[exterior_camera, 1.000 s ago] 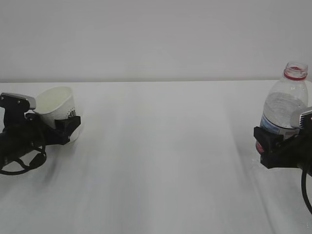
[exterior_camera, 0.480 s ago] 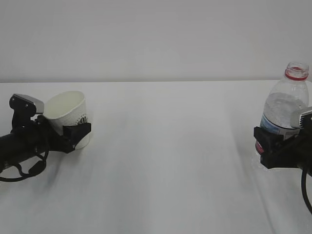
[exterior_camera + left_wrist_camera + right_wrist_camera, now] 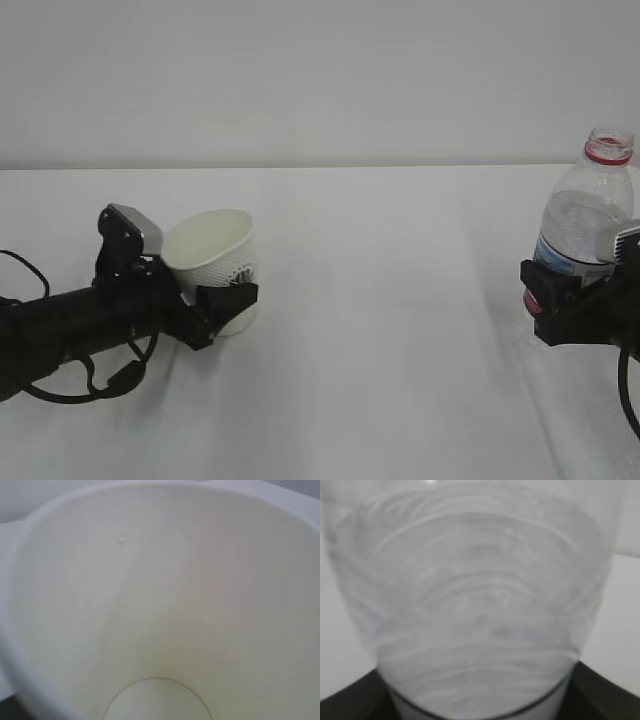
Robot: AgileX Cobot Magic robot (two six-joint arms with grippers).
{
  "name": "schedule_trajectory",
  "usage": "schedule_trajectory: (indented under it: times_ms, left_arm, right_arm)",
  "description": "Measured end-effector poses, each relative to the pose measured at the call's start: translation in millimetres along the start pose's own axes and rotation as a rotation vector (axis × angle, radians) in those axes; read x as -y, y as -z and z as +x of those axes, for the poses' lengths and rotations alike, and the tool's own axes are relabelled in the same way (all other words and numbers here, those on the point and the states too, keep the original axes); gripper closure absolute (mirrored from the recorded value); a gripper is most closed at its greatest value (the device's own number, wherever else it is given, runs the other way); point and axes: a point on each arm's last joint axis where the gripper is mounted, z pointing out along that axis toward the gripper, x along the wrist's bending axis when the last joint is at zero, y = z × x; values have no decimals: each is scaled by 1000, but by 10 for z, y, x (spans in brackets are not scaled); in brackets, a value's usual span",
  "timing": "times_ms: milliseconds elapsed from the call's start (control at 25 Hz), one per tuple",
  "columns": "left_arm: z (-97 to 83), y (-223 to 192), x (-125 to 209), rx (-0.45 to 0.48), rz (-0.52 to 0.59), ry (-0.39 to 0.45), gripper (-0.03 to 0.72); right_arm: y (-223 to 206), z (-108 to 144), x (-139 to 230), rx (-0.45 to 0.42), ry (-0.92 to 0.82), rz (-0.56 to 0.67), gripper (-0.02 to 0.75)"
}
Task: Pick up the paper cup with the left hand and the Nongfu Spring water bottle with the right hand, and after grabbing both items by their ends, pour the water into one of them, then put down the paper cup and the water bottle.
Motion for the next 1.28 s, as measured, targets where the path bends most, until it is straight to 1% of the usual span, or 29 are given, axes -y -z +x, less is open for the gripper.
schedule_trajectory:
  times_ms: [120, 240, 360, 680, 1000, 1200, 1280]
  left_arm:
    - [-179, -81, 4, 56, 9, -16, 145]
    - [-310, -133, 9, 97, 15, -28, 145]
    - [-414, -165, -23, 127, 11, -43, 145]
    - [-608, -306, -185, 192, -38, -95, 146]
    - [-955, -482, -271, 298, -70, -142, 146]
    - [-1183, -518, -250, 361, -65, -157, 146]
    - [-1249, -523, -236, 382, -57, -165, 146]
  right_arm:
    - [0, 0, 0, 0, 0, 0, 243]
    - [0, 0, 0, 0, 0, 0, 243]
    - [0, 0, 0, 0, 0, 0, 243]
    - [0, 0, 0, 0, 0, 0, 243]
    - [0, 0, 0, 0, 0, 0, 243]
    - [0, 0, 0, 0, 0, 0, 243]
    - [0, 0, 0, 0, 0, 0, 243]
